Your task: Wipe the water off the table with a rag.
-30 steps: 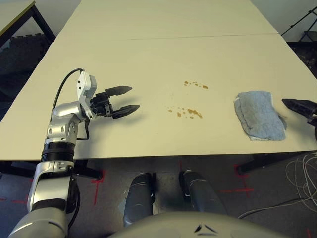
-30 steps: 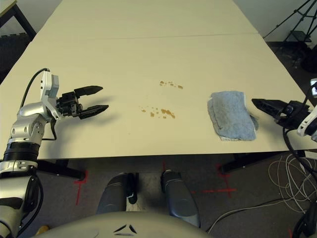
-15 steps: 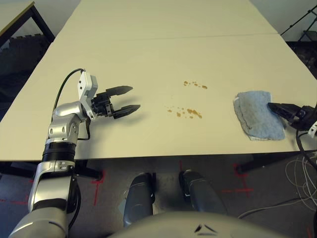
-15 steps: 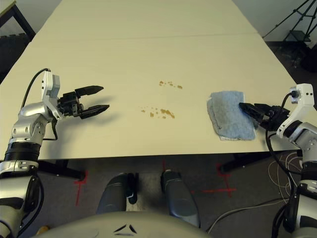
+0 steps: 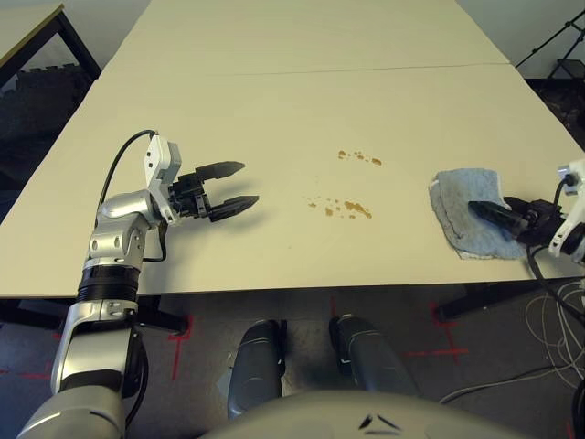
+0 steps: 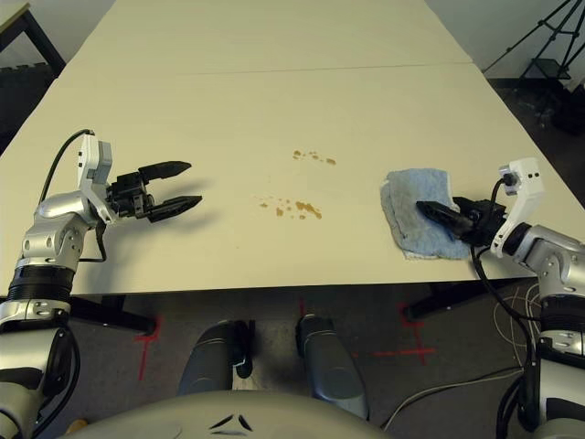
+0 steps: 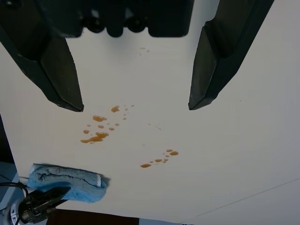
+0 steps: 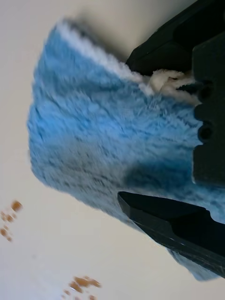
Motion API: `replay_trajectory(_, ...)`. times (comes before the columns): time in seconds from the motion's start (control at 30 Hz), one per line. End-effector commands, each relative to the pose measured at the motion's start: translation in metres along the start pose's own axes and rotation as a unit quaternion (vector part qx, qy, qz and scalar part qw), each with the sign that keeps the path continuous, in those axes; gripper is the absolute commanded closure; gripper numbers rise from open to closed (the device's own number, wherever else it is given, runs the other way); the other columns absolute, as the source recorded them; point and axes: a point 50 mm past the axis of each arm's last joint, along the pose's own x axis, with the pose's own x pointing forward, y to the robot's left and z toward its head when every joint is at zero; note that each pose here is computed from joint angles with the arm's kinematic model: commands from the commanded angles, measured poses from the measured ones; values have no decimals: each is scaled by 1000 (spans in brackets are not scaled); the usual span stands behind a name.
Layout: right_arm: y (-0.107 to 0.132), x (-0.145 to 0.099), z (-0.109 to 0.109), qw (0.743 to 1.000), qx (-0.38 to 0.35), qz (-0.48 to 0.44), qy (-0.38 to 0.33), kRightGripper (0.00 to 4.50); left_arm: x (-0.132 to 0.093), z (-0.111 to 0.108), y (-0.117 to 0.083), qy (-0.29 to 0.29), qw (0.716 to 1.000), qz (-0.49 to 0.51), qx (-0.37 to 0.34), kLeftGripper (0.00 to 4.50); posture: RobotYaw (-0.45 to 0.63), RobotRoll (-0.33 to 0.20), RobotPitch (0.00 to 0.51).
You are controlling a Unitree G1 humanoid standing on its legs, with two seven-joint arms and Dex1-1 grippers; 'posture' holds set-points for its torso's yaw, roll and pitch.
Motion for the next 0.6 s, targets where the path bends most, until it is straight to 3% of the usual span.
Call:
replay_trajectory(0.03,8,11,-20,999,14,17,43,23,1,-1,-2,8,1000,-7,0,0,-217,0,151)
replay_trajectory(0.2,2,13,-19,998,4,-31,55,23,2,0,-1,9,1000,-7,1,0,-218,0,152)
replay_trajectory(0.6,-1,10,-9,996,-2,-62,65,4297,2,1,-1,9,1000,-7,1,0,-219,0,152)
